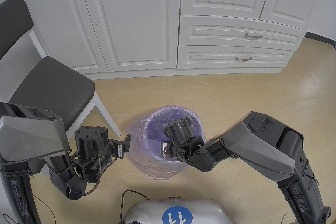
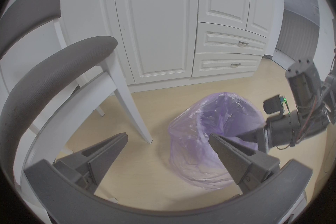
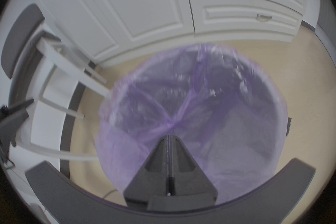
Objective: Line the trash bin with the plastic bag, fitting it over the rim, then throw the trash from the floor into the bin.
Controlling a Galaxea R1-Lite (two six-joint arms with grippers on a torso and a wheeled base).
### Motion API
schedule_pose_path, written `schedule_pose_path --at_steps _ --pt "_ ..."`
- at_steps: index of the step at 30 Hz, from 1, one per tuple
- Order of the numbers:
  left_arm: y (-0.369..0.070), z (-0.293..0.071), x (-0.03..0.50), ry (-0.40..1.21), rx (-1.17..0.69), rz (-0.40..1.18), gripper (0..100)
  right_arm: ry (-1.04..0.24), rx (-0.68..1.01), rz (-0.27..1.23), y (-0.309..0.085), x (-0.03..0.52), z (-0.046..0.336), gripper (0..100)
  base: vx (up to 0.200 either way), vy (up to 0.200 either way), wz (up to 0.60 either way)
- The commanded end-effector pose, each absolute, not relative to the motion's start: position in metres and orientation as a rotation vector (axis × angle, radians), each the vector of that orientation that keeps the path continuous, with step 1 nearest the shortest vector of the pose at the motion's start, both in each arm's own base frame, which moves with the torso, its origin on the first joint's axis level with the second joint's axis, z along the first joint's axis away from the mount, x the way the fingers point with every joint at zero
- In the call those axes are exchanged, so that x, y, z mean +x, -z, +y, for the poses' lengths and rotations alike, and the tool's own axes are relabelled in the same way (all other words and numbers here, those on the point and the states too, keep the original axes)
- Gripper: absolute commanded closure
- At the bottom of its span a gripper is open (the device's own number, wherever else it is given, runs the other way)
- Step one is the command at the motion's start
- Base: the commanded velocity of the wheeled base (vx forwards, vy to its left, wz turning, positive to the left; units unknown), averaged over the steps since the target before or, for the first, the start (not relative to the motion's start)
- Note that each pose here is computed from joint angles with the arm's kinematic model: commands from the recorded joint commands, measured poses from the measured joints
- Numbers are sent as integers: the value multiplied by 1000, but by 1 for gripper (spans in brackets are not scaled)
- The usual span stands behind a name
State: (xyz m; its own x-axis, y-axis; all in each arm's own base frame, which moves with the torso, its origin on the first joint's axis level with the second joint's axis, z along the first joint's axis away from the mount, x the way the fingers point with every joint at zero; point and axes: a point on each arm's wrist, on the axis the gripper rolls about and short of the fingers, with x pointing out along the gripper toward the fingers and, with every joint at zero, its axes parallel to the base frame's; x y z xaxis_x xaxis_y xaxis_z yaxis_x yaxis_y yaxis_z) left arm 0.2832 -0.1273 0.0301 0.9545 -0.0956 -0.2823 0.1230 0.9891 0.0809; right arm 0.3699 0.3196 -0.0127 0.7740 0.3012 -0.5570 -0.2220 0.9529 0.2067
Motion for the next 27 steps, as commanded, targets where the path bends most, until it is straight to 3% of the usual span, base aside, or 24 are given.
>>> schedule_pose_path --at_steps 1,7,13,27 --pt "-28 -123 278 104 100 292 0 -305 101 672 16 357 322 100 0 0 0" --pt "-29 -122 274 107 94 284 0 -398 67 741 14 326 324 100 0 0 0" --pt "-28 -125 268 122 72 280 0 -443 95 692 1 322 323 100 0 0 0" --pt "-40 -121 259 120 48 264 0 -350 185 571 -28 365 284 100 0 0 0"
